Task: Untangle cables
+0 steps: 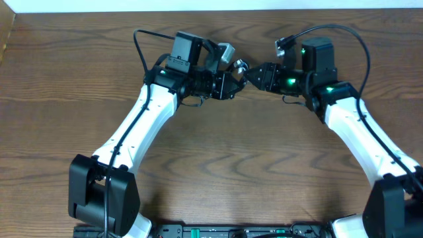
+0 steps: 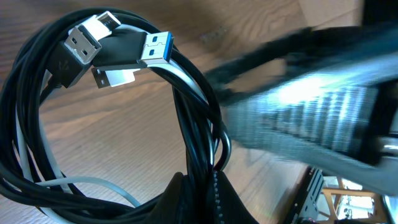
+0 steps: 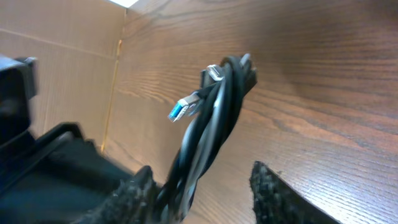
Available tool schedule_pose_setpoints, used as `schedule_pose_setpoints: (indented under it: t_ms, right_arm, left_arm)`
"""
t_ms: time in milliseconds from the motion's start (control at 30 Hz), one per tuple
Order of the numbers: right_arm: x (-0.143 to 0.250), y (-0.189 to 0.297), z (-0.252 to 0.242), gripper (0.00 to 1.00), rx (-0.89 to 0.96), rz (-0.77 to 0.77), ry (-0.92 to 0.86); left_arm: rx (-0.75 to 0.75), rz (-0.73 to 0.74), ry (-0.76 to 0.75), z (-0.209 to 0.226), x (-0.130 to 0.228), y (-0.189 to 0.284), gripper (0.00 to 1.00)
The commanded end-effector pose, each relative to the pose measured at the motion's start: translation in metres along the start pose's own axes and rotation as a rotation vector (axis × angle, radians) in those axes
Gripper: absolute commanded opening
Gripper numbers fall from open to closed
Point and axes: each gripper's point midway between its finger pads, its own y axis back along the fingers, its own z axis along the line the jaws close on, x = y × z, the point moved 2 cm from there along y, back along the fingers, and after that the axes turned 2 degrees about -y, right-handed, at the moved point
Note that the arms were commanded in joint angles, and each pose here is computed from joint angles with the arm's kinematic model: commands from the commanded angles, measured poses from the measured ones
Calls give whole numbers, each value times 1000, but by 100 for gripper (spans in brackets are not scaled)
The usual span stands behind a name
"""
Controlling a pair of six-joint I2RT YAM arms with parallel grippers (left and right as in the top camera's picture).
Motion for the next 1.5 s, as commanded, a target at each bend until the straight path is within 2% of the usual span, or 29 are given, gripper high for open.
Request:
schedule_pose_setpoints:
  t_ms: [0, 267, 367, 633, 767, 967, 1100, 1233, 1367, 1467]
  right_arm:
    - [-2, -8, 3, 42, -16, 8, -38]
    - [4, -23, -3, 21, -5, 29, -81]
    - [4, -26, -13, 1, 48, 17, -110]
    - [10, -8, -76, 1, 389, -45, -212]
    - [11, 1, -93, 1, 473, -48, -197]
    - [14, 4, -98, 1, 499, -21, -125]
    - [19, 14, -113, 1, 601, -12, -123]
    - [23, 4, -97, 1, 476, 78, 71]
    - [36, -8, -49, 1, 115, 201, 341]
    - [43, -2, -26, 1, -98, 237, 446]
  left_arm:
    - [23, -11, 36, -5, -5, 0, 8]
    - [29, -32, 63, -6, -10, 0, 7]
    - [29, -32, 63, -6, -10, 0, 8]
    - [27, -89, 37, -1, -24, 7, 7]
    - [19, -122, 30, 5, -32, 12, 7]
    - [-1, -145, 46, 16, -36, 21, 8]
    - [-47, -179, 67, 33, -42, 33, 7]
    - [-92, -196, 90, 47, -44, 40, 7]
    - [-110, -156, 71, 48, -34, 36, 8]
    - [-182, -118, 116, 60, -22, 36, 9]
